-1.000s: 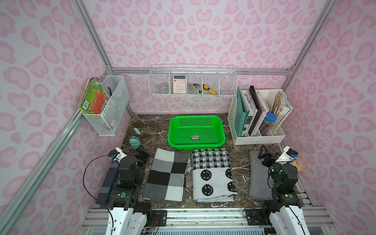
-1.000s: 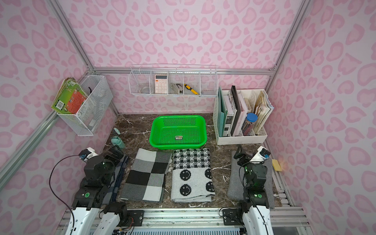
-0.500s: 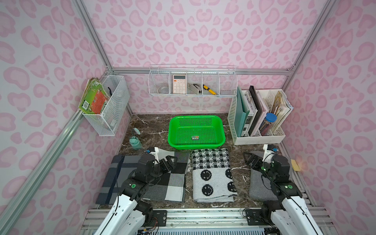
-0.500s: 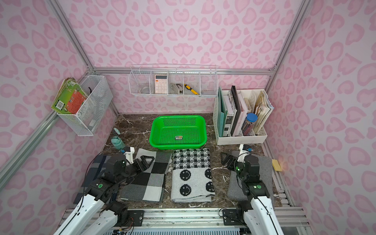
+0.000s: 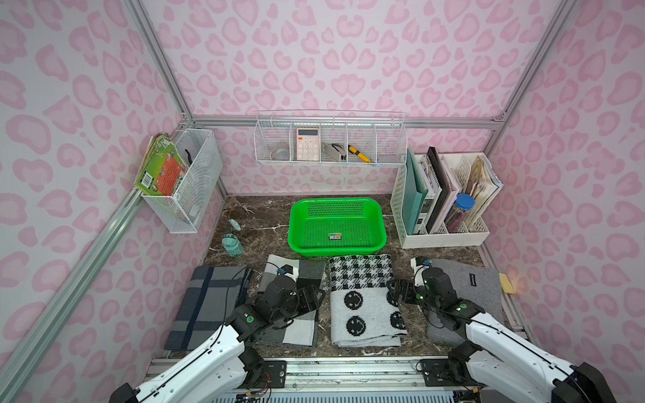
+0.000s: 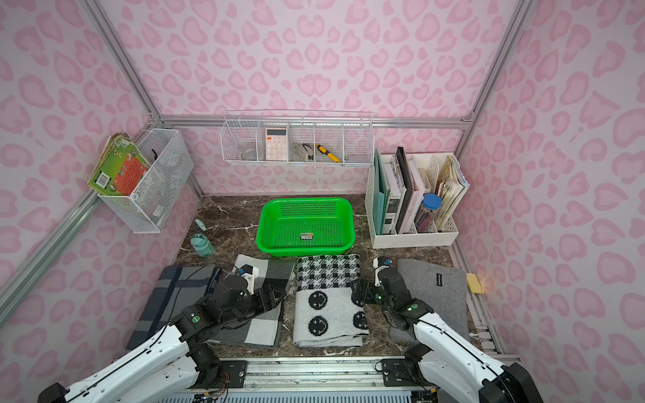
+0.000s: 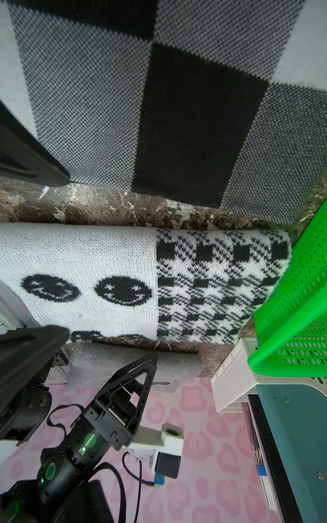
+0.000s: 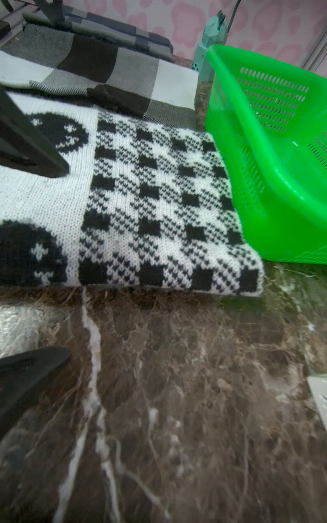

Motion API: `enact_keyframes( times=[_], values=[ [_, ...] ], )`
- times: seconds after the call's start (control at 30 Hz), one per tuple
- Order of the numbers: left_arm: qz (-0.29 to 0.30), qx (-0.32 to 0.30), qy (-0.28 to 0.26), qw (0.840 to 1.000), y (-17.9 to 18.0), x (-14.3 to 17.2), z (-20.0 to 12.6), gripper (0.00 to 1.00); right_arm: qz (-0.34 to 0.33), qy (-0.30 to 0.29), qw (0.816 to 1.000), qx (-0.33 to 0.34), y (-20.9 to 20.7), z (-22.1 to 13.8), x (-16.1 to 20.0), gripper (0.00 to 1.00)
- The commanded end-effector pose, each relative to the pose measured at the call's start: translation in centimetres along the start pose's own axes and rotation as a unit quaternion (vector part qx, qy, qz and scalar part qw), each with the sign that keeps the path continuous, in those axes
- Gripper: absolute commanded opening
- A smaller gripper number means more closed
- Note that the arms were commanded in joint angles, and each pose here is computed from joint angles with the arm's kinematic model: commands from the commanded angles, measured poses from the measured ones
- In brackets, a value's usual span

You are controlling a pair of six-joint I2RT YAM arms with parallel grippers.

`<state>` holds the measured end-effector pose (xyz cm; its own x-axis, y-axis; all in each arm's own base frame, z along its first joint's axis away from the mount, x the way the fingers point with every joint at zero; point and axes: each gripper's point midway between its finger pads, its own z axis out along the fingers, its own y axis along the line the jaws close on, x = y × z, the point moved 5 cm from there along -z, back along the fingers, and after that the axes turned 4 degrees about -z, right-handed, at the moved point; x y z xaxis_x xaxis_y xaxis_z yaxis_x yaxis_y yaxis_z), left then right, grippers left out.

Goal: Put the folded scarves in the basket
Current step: Adjust the scarf at the center of the board.

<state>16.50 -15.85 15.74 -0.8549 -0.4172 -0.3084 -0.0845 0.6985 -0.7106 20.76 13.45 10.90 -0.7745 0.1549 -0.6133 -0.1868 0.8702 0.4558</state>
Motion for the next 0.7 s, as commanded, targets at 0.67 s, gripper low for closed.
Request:
enact_keyframes(
  times=[0.67],
  values=[
    [-0.004,-0.028,0.045,0.999,-2.0,3.0,6.6,0.68,-0.005,0.036,0.999,-0.005,0.9,3.7,0.4,0.80]
  ],
)
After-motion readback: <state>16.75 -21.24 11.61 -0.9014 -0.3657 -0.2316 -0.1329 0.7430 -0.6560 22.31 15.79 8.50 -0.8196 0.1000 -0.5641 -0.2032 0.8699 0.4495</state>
